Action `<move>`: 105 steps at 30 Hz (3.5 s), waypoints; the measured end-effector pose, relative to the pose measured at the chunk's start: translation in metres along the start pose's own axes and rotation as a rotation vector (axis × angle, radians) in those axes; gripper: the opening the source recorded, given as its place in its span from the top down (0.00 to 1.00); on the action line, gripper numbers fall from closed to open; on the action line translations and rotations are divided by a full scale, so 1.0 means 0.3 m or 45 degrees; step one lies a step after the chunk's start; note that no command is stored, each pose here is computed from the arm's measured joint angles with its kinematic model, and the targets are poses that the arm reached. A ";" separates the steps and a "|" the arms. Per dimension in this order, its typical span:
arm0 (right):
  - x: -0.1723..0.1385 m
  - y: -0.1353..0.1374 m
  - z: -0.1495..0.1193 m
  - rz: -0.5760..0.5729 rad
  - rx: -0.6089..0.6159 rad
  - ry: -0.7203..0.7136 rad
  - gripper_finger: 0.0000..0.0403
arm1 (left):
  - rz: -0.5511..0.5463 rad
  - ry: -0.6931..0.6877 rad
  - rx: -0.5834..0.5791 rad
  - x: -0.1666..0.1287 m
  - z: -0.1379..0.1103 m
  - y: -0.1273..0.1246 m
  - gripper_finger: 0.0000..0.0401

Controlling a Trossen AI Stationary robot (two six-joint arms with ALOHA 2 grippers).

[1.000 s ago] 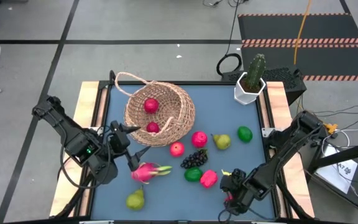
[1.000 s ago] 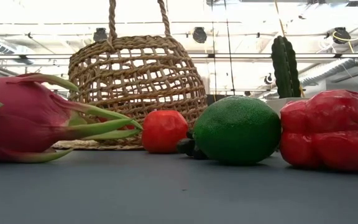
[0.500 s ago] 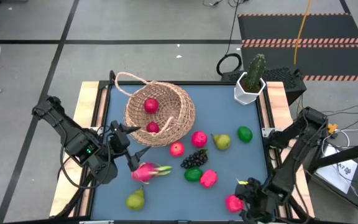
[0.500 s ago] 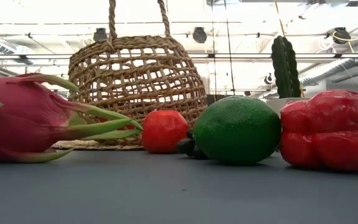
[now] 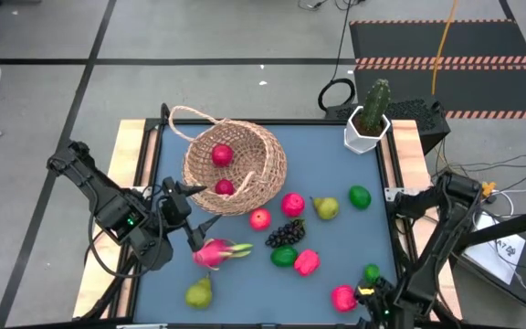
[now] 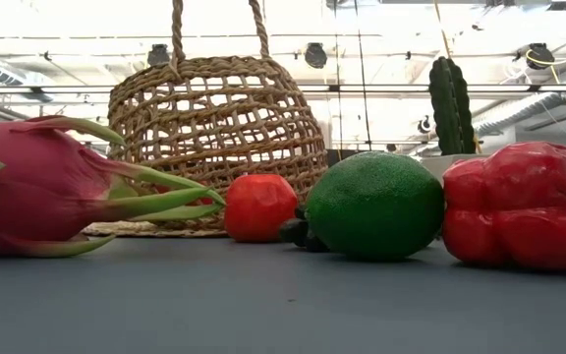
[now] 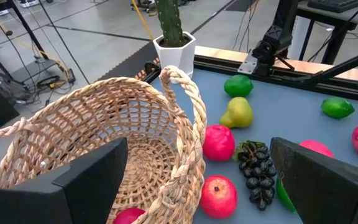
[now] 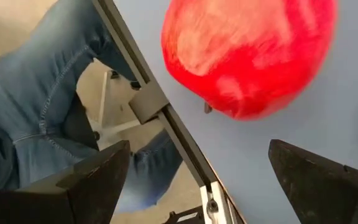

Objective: Build produce basket
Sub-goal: Put the red apple into the basket

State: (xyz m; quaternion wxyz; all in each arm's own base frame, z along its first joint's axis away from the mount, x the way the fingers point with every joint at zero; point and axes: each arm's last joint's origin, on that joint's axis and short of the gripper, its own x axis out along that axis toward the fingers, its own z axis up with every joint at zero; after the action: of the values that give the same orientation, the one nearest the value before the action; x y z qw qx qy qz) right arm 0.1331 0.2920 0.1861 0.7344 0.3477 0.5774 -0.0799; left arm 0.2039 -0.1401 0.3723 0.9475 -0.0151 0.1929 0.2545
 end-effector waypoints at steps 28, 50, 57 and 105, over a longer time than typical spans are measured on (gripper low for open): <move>0.135 0.042 -0.002 0.157 0.074 -0.256 0.06 | -0.003 -0.003 0.000 0.000 0.001 -0.001 0.03; 0.149 0.026 0.084 0.046 0.257 -0.270 0.06 | -0.004 -0.003 0.022 0.000 0.001 -0.002 0.03; 0.151 0.026 0.096 0.030 0.273 -0.216 0.06 | -0.012 -0.012 0.013 0.000 0.005 -0.005 0.03; -0.023 0.047 0.168 0.048 -0.458 -0.290 0.57 | -0.028 -0.019 0.029 0.003 0.013 -0.010 0.03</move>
State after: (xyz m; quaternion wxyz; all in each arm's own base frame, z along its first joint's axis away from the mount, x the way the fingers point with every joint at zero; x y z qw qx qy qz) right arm 0.1782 0.2703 0.2028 0.8465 0.2102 0.4890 -0.0006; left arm 0.2074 -0.1418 0.3753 0.9517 -0.0047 0.1886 0.2421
